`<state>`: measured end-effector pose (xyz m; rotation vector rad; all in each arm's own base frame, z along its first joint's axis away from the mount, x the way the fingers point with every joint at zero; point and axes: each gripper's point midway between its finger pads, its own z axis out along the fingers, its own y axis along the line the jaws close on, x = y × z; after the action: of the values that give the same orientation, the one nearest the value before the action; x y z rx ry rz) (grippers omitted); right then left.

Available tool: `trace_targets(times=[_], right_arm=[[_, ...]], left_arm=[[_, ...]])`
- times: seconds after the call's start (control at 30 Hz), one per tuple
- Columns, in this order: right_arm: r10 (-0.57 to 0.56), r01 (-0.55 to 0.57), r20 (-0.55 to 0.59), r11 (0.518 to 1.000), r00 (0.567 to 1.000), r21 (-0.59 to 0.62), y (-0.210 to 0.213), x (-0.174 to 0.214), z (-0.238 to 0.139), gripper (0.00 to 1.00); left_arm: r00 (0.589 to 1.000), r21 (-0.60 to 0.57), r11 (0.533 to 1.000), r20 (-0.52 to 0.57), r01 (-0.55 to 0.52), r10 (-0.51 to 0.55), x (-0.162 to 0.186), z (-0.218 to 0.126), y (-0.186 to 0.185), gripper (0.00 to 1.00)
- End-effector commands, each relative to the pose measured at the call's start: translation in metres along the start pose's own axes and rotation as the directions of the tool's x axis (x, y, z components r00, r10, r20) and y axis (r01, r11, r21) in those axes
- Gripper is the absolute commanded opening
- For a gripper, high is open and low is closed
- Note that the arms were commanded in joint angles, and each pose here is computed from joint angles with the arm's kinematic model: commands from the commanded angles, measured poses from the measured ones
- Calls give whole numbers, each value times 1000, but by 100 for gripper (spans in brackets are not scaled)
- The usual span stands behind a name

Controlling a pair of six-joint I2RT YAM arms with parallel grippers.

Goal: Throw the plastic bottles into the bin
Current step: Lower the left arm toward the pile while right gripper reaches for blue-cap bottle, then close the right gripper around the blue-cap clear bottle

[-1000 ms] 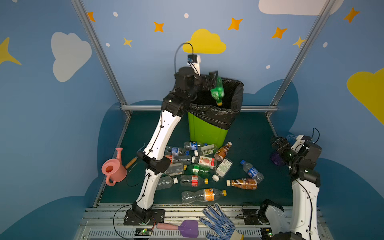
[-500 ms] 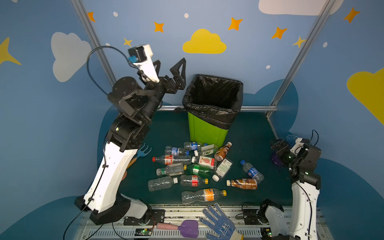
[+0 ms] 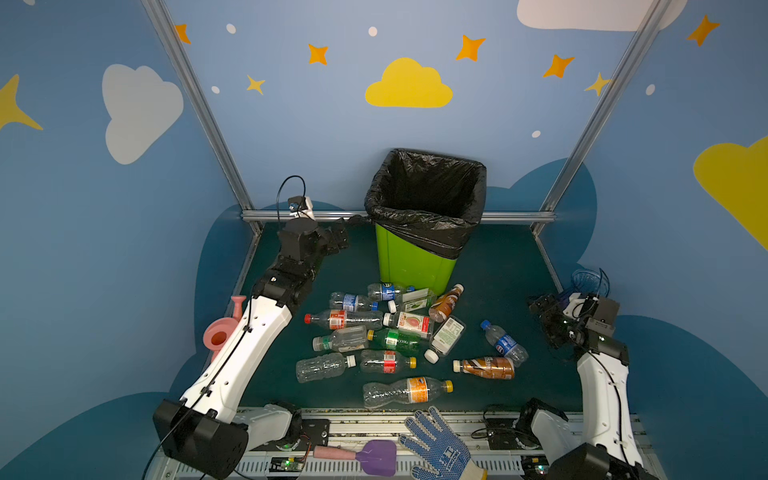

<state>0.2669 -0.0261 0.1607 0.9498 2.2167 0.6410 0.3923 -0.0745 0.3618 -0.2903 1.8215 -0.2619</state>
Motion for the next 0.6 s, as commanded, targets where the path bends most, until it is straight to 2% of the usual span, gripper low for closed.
trace_targets(times=[0.0,0.2,0.33,0.43,0.57], right_arm=[[-69,74,-86,995,994,61,-12,24,8,98],[-154,175,-216,981,964,81,-16,55,22,95],[-232,278,-321,955,918,103,-15,82,34,91],[-274,347,-379,928,884,137,-20,94,39,91],[-293,394,-414,901,862,181,-29,100,43,91]], left_arm=[[995,7,995,22,98,-98,-2,-17,10,100],[984,-85,984,-77,154,-161,46,-14,50,100],[974,-114,977,-120,178,-192,69,-15,63,100],[970,-122,974,-133,188,-204,77,-17,68,100],[968,-123,973,-137,196,-212,81,-18,70,100]])
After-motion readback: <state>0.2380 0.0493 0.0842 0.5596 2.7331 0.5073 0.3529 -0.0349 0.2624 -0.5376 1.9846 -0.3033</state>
